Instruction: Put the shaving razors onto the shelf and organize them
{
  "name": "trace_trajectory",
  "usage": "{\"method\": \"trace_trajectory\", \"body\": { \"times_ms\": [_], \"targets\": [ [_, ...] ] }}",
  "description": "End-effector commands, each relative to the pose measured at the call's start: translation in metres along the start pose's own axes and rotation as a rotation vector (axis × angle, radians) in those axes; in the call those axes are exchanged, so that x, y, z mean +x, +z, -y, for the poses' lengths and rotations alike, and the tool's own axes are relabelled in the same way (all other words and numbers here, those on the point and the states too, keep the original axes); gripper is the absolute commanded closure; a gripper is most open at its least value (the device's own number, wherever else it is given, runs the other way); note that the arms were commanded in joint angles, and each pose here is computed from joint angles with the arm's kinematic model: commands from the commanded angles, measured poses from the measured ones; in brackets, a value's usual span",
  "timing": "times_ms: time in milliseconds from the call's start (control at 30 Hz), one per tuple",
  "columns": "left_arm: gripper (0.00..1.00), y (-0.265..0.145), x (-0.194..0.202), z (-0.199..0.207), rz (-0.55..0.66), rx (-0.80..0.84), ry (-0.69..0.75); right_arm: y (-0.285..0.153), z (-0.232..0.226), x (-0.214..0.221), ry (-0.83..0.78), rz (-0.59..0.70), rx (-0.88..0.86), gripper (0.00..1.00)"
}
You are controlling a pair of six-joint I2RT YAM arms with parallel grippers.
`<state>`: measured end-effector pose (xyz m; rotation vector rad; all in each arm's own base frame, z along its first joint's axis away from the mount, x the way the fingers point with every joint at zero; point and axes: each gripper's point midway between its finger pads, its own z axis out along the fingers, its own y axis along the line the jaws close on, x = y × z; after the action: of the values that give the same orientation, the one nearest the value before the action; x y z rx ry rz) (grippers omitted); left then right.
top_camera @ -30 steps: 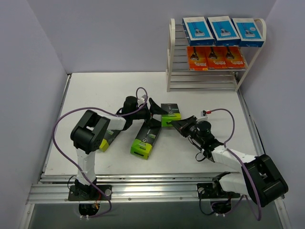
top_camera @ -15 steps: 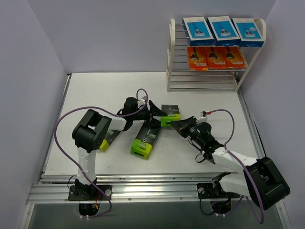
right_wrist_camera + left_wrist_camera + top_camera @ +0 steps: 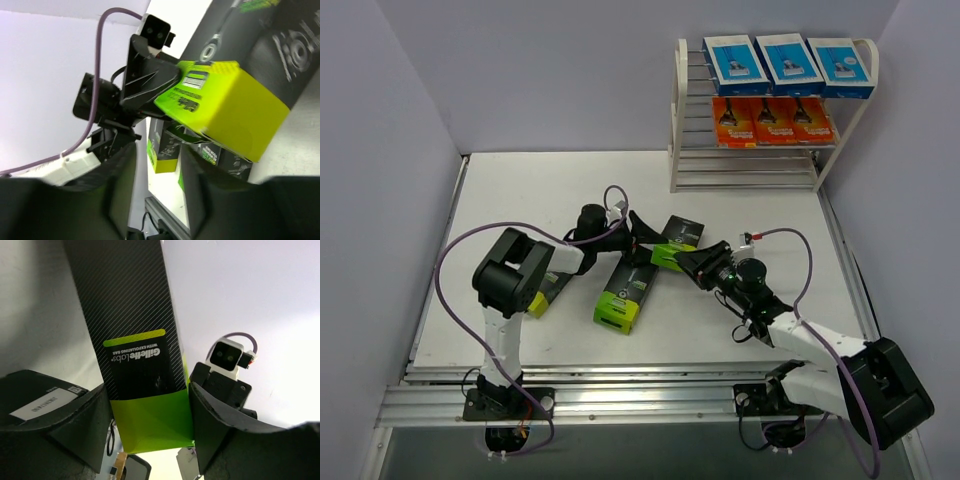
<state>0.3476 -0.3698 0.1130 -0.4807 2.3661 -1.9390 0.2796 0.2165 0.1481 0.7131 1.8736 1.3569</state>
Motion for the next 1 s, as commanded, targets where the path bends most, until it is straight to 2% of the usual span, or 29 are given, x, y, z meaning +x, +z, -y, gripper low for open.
{"method": "trace_trajectory", "body": {
  "times_ms": [0,100,133,200,233,267,467,667,967],
  "targets": [
    [0.69,-0.011,-0.011,0.017,0.041,0.040,0.076,-0.005,-0.027,-0.004,-0.036,0.014,-0.075,0.61],
    [0.74,-0.020,-0.022,0.023,0.088,0.030,0.114,-0.006,-0.030,-0.007,-0.035,0.027,-0.065,0.46],
    [0.76,-0.023,-0.028,0.022,0.111,0.014,0.112,-0.006,-0.030,-0.008,-0.026,0.031,-0.061,0.35],
    [0.78,-0.029,-0.031,0.028,0.129,0.011,0.156,-0.007,-0.026,-0.008,-0.005,0.038,-0.044,0.29],
    [0.80,-0.032,-0.035,0.030,0.145,0.012,0.174,-0.008,-0.027,-0.007,0.003,0.039,-0.048,0.20],
    [0.82,-0.034,-0.037,0.035,0.159,0.015,0.188,-0.009,-0.025,-0.006,0.018,0.038,-0.045,0.19],
    [0.98,-0.042,-0.043,0.043,0.180,0.029,0.203,-0.004,-0.026,0.008,0.011,0.009,-0.033,0.18],
    [0.98,-0.049,-0.044,0.053,0.198,0.053,0.213,0.005,-0.022,0.023,0.040,-0.017,-0.026,0.19],
    [0.98,-0.080,-0.044,0.106,0.299,0.200,0.311,0.024,-0.044,0.026,0.088,0.035,-0.053,0.19]
  ]
}}
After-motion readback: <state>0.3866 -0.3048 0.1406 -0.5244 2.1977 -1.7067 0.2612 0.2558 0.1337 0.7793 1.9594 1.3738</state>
